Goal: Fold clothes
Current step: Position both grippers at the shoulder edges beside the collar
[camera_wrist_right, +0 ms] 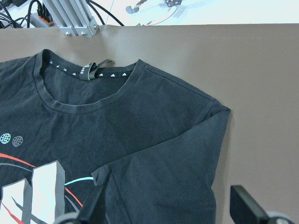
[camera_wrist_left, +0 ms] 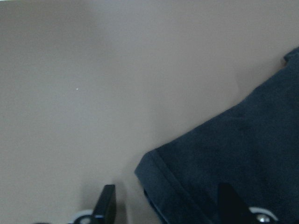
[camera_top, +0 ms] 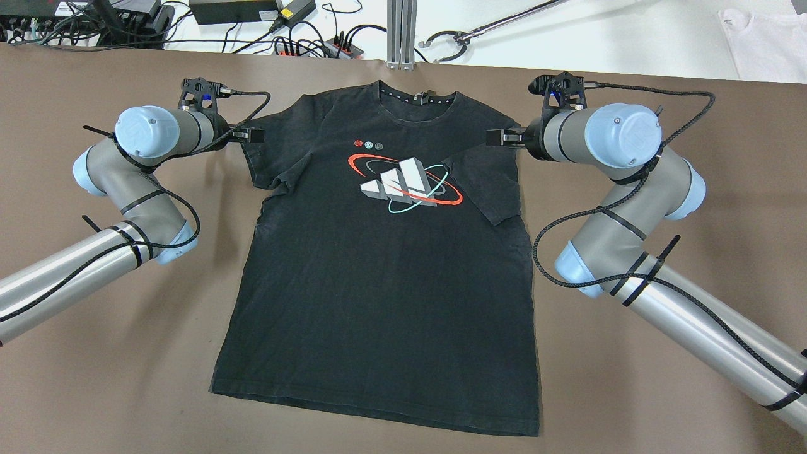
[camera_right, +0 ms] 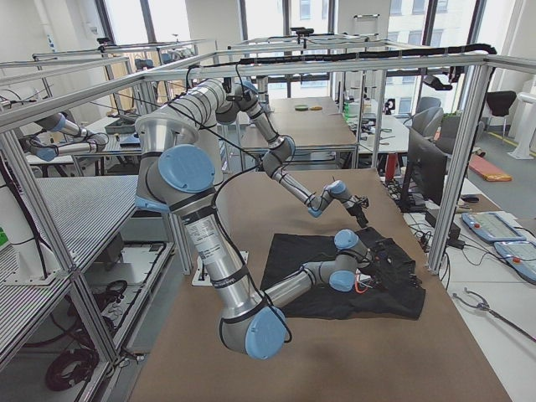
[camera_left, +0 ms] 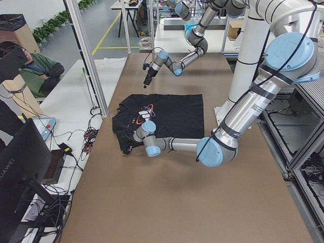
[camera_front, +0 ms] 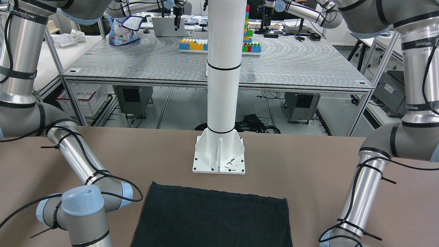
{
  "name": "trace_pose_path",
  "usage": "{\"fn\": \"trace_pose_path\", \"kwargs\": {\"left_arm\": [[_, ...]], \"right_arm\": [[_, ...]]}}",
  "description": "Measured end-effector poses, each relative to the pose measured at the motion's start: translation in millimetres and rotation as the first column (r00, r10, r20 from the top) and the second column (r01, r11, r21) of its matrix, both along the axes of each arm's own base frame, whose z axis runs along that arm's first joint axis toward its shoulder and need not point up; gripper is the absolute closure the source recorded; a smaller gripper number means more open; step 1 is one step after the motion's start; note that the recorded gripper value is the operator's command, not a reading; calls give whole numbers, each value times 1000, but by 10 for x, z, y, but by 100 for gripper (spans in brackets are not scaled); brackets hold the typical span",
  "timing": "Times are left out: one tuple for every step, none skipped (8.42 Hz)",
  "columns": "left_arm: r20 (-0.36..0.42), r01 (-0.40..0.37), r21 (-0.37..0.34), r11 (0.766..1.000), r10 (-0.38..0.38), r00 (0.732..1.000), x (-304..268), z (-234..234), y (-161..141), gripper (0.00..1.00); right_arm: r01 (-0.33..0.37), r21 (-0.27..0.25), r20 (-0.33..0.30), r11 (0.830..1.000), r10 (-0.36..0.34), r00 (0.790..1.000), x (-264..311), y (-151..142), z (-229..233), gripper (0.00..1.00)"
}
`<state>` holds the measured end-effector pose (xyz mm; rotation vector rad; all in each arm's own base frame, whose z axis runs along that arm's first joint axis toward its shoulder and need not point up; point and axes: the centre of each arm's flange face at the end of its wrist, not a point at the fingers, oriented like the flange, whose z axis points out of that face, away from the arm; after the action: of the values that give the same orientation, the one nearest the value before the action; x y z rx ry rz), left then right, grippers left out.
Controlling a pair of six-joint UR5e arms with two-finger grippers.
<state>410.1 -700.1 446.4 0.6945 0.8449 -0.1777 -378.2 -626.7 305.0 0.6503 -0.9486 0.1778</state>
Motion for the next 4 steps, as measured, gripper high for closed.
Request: {"fn": "trace_pose_path", "kwargs": {"left_arm": [[1, -1, -1, 1000, 1, 1000, 9, 7, 5, 59], [1, -2, -2, 1000, 2, 1000, 11, 13, 8, 75], [2, -2, -2, 1000, 2, 1000, 14, 18, 10, 99], [1, -3, -2, 1000, 3, 1000, 17, 18, 12, 100]], "right_arm": [[0, 0, 1, 1000, 0, 1000, 2, 3, -1, 6], [0, 1, 2, 1000, 0, 1000, 8, 10, -3, 6], [-1, 2, 4, 1000, 1, 1000, 18, 21, -10, 6], [-1, 3, 4, 1000, 1, 1000, 24, 29, -12, 6]]}}
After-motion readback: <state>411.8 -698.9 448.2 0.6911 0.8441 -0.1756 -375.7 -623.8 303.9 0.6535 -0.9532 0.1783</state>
